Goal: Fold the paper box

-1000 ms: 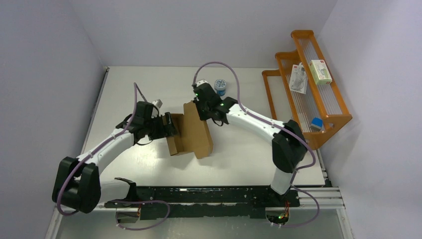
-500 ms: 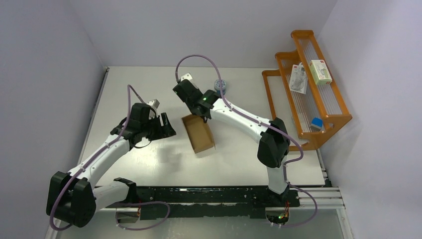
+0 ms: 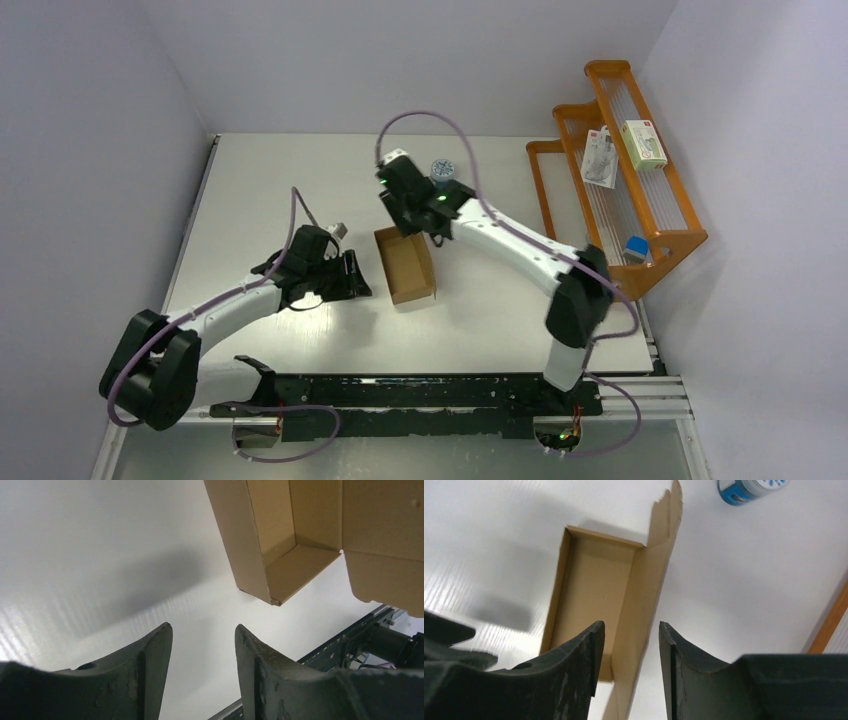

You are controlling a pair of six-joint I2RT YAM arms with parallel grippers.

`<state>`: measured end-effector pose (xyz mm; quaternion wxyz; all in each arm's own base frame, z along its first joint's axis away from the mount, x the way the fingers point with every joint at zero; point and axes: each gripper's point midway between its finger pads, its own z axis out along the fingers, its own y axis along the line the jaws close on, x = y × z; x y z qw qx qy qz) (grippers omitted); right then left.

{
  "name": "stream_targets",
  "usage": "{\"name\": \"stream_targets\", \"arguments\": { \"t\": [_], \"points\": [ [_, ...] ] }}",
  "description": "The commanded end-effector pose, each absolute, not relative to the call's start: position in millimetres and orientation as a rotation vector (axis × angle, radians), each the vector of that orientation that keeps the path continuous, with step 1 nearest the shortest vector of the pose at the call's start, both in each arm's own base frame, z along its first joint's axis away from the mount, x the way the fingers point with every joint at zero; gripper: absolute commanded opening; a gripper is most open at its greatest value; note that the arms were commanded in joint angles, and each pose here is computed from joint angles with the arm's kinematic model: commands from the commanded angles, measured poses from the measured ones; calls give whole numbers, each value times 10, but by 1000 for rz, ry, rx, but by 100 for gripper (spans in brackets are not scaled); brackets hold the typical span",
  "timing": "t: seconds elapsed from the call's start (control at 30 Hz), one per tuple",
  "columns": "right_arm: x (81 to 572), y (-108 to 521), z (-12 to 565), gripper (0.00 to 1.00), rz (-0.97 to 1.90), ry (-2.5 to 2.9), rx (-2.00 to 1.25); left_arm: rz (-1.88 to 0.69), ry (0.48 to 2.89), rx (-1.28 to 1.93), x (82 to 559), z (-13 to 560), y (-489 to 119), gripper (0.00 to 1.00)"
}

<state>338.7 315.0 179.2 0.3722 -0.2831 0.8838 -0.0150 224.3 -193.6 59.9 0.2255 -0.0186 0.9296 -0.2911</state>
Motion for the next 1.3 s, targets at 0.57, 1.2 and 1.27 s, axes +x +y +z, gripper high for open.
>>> {"name": "stream_targets", "arguments": {
  "t": [0.57, 1.2, 1.27],
  "points": [
    [3452, 1918, 1233, 54, 412, 2292, -243, -812, 2545, 22, 2351, 322, -2357, 52],
    [2966, 2662, 130, 51, 667, 2400, -511, -754, 2575, 75, 2394, 215, -2434, 50],
    [2910, 2700, 96, 51, 673, 2405, -521, -759, 2576, 81, 2382, 215, -2462, 49]
  ]
}}
